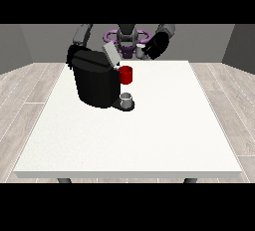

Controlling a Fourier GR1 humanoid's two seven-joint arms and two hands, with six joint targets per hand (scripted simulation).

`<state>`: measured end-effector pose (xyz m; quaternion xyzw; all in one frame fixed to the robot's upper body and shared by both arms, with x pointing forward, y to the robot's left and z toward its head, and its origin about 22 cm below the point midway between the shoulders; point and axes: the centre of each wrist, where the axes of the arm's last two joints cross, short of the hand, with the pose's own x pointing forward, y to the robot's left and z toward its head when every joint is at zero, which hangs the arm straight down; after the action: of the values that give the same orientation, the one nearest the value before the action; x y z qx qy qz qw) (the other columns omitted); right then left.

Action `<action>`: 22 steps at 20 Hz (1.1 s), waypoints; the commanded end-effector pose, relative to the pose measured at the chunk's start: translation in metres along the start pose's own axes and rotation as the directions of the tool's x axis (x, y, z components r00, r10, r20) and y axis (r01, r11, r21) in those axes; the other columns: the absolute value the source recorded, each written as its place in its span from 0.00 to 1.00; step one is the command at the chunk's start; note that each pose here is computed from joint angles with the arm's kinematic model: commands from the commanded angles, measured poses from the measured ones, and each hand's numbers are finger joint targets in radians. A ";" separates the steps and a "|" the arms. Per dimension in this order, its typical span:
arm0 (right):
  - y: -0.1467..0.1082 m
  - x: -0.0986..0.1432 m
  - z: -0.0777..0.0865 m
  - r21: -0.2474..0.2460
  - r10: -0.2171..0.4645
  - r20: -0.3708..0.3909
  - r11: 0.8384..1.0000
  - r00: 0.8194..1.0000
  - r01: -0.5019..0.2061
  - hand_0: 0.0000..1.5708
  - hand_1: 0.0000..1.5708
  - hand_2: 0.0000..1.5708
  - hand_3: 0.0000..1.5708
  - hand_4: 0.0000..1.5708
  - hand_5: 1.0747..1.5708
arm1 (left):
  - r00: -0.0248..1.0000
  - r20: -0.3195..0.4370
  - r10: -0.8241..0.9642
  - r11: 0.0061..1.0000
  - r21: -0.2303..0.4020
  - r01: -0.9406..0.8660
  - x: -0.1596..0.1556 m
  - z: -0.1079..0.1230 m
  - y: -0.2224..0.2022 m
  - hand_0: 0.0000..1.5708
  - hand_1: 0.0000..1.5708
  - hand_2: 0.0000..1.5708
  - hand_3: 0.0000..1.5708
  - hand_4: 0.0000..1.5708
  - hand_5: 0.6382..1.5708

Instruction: Insert the coffee pod into the coffee machine and close the lid

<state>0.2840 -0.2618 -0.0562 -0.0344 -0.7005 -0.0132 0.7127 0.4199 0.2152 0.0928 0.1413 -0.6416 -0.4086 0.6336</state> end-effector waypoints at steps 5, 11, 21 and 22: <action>-0.006 -0.002 0.002 0.009 -0.046 0.091 0.999 0.995 0.046 0.00 0.00 0.00 0.00 0.11 1.00 | 1.000 0.022 0.003 0.996 0.087 -0.005 0.029 -0.003 0.055 0.95 0.95 0.93 0.79 0.40 1.00; 0.021 0.033 -0.016 0.086 -0.026 0.125 0.996 0.992 0.016 0.00 0.00 0.00 0.00 0.15 1.00 | 0.999 -0.006 0.052 0.979 0.197 -0.050 0.032 -0.009 0.067 0.90 0.90 0.92 0.87 0.41 1.00; -0.003 0.042 -0.034 0.203 -0.068 0.238 0.979 0.969 0.018 0.00 0.00 0.00 0.00 0.00 1.00 | 0.996 0.062 0.066 0.951 0.298 -0.082 0.058 -0.002 0.123 0.92 0.92 0.93 0.88 0.38 1.00; -0.008 0.034 -0.028 0.196 -0.065 0.211 0.980 0.975 0.023 0.00 0.00 0.00 0.00 0.04 1.00 | 0.998 0.043 0.042 0.949 0.311 -0.053 0.051 0.003 0.129 0.93 0.93 0.94 0.89 0.38 1.00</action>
<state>0.3113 -0.2634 -0.0201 0.0349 -0.7732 0.0360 0.6322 0.4518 0.2488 0.2034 0.2027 -0.7071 -0.3035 0.6056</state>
